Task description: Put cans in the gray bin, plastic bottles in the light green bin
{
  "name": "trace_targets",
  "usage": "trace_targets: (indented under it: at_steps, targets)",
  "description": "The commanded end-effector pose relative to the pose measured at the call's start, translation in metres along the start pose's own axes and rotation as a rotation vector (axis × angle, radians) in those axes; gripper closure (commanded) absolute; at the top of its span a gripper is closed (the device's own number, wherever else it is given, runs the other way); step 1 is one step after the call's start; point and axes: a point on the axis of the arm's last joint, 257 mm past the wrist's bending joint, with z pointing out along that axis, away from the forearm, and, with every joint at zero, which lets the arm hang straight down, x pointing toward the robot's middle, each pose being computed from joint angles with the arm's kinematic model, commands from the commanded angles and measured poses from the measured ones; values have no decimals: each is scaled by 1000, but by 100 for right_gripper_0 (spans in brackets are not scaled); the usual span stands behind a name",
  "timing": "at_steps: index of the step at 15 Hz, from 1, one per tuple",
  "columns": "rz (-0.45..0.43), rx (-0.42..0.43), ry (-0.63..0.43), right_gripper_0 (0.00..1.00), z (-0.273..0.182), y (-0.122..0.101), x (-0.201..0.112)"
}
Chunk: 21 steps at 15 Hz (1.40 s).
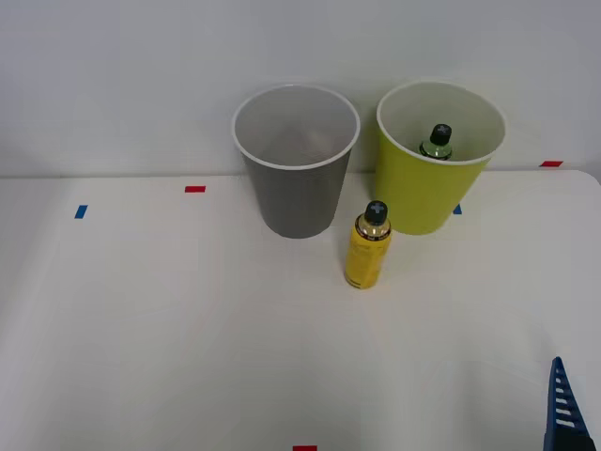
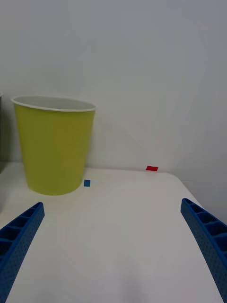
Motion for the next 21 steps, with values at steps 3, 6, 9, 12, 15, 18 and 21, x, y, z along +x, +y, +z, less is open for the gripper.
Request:
trace_targets:
  at_steps: [3,6,9,12,15,18,21]
  targets:
    - [176,-18,6,0,-25,-10,29]
    - [199,-48,3,0,-41,-20,37]
    - [265,-76,4,0,-57,-24,44]
    - [271,-72,-19,0,-79,-13,52]
    - [288,-45,-21,0,-90,-9,58]
    - [281,-23,-7,0,-99,-9,59]
    - [307,-39,-1,0,-102,-9,58]
